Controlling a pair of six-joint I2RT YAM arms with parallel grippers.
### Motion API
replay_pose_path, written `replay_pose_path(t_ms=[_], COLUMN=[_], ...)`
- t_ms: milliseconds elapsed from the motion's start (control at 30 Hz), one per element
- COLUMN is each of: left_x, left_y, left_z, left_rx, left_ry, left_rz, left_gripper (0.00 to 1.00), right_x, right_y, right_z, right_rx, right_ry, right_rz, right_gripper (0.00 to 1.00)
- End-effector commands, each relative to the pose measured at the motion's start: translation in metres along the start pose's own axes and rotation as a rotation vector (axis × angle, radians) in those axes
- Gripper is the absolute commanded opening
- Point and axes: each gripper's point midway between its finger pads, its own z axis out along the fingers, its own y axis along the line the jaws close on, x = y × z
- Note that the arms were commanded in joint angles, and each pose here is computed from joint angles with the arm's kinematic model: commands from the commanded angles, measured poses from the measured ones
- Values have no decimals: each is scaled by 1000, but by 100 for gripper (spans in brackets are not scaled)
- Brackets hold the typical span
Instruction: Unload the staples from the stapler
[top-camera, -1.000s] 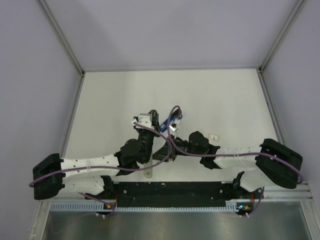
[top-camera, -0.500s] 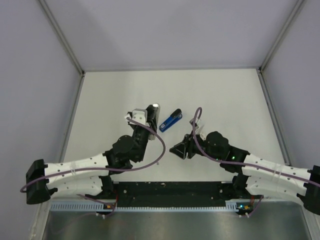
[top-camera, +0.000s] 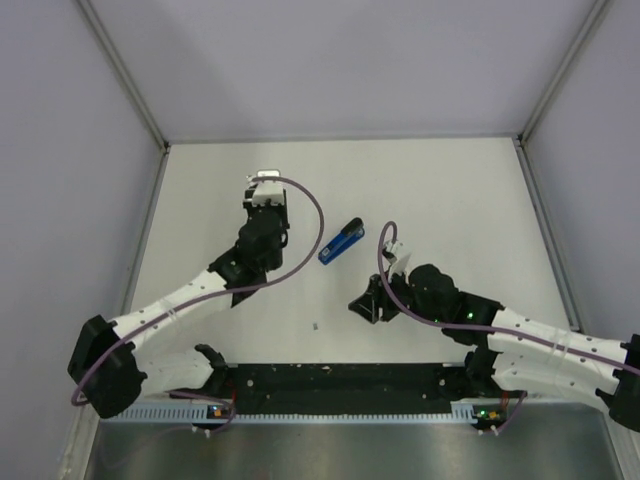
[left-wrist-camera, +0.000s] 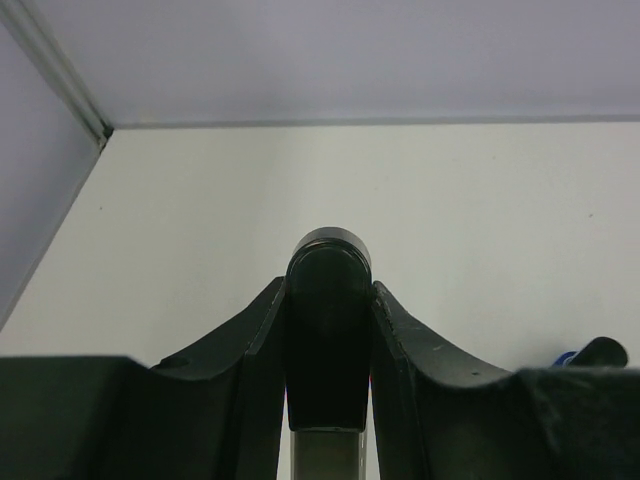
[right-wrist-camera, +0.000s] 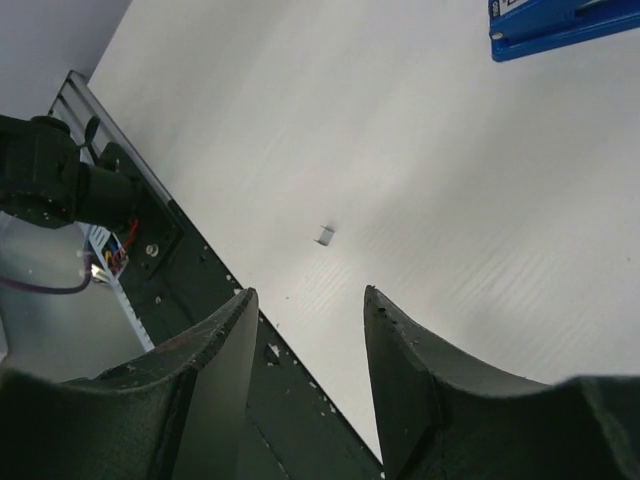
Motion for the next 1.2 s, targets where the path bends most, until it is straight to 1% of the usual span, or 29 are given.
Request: replay_pose_path(t_ms=[0,33,100,233,367,433,567,800,833,900,1100,1167], left_x=[13,22,53,90,123,134,148,172,173,175,179,180], left_y=[-9,-10,-9,-15,-9,-3,0,-5,-5,-8,-9,-8], left_z=[33,41,55,69,80,85,91,99,100,102,103,103], left_rx=[79,91,115,153,145,121,102,94,96,102,107,105], left_ry=[144,188,319,438,533,564,586,645,647,654,680,687], left_rz=[-114,-105,-86,-104,-119,-117,-108,-95,-95,-95,-77,-75], left_gripper=[0,0,0,0,0,0,0,1,2,11,29,37], right_x=[-22,-21,-21,-20,-20,-16,-12,-9,-7,-6,-6,-5], right_y=[7,6,5,4,6,6,6,3,2,1,1,2], right_z=[-6,-6,-7,-8,-11,-12,-15,-23,-23,-25,-28,-29], right_rx=[11,14,17,16,6,-2,-10,-5,-2,6,7,3], right_ry=[-26,-22,-21,-15,-14,-4,3,3,7,13,20,22], right_rz=[-48,-52,-58,-65,-70,-72,-72,-76,-79,-81,-85,-84], right_gripper=[48,48,49,51,52,53,53,55,55,56,58,58])
